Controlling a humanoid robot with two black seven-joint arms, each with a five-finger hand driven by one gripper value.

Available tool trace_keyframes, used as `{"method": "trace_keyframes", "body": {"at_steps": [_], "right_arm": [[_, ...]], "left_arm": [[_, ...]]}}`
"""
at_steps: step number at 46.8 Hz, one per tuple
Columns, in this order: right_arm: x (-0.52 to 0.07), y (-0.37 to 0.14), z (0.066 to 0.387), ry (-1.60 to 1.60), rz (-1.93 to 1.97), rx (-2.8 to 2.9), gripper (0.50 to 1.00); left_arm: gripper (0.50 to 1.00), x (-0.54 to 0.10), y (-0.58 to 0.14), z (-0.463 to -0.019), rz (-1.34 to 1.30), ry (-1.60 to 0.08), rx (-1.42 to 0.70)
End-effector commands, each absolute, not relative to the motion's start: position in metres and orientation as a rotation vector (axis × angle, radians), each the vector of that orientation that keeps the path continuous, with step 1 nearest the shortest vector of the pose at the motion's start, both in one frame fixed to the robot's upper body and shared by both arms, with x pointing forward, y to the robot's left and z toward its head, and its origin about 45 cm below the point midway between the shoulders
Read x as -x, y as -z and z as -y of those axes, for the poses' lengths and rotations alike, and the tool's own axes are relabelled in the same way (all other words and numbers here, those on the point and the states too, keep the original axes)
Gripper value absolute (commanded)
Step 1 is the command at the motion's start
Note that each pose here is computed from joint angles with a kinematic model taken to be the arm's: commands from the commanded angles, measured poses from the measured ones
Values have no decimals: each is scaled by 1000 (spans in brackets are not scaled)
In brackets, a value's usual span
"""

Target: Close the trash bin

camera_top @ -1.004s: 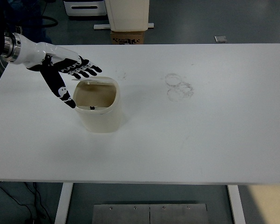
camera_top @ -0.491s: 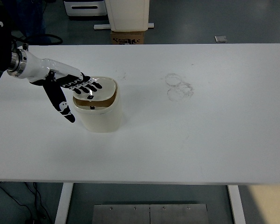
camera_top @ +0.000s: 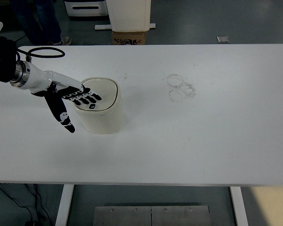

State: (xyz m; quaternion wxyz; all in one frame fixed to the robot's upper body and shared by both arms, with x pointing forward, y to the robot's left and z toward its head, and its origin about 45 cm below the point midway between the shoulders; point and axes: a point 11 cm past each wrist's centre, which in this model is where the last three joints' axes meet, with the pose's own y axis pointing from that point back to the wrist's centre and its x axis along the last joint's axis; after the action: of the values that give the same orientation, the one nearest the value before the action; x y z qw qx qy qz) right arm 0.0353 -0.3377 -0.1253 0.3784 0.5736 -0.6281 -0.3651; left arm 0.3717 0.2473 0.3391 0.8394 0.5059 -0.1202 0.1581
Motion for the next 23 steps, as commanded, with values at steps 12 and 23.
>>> {"method": "trace_keyframes", "body": {"at_steps": [12, 23], "right_arm": [[-35, 125, 338, 934, 1605, -1467, 991], [-35, 125, 338, 934, 1605, -1467, 991]], "left_arm": [[1000, -371, -337, -246, 252, -328, -1071], [1000, -370, -334, -246, 248, -323, -1074]]}}
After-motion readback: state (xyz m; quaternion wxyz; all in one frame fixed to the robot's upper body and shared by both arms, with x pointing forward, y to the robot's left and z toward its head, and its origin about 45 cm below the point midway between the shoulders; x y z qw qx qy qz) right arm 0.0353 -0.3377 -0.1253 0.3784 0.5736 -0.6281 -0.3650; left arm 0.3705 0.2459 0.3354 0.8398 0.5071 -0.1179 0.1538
